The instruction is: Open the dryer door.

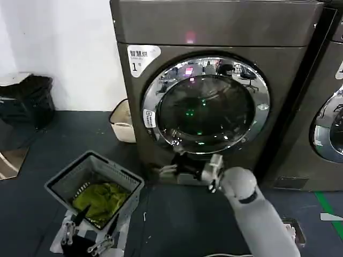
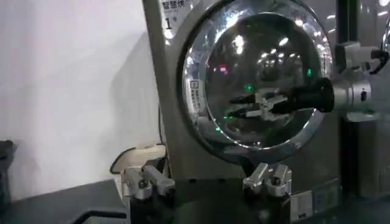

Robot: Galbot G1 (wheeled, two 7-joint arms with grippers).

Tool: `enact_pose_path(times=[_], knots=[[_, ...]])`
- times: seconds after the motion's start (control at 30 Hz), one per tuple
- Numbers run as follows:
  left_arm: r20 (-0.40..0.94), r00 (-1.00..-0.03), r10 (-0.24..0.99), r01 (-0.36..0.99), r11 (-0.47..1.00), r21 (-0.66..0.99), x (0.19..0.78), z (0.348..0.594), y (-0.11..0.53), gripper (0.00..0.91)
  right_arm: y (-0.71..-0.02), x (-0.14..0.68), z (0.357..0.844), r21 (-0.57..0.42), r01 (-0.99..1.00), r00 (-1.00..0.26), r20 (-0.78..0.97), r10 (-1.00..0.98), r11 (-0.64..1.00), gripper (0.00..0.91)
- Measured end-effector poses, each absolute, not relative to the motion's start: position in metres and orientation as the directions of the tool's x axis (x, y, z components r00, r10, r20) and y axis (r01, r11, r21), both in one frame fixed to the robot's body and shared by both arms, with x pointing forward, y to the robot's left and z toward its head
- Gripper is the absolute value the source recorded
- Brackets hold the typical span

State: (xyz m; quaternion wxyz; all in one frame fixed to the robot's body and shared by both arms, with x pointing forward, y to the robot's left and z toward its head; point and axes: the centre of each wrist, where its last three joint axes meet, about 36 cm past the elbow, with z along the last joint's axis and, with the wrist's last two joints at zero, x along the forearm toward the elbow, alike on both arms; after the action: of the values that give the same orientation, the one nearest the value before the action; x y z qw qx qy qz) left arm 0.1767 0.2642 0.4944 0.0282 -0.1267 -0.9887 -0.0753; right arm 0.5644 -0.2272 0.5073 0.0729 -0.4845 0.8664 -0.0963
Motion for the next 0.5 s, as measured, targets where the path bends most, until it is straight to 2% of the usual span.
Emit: enact_pose_path(times=[0.5], knots=[[0.097,-0.97,0.221,0.233,0.964,0.131,0.177,0.493,0.263,0.907,-0.208,0.63,0.504,-0.167,-0.804,-0.573,-0.039,-0.819,0.57,0.907]])
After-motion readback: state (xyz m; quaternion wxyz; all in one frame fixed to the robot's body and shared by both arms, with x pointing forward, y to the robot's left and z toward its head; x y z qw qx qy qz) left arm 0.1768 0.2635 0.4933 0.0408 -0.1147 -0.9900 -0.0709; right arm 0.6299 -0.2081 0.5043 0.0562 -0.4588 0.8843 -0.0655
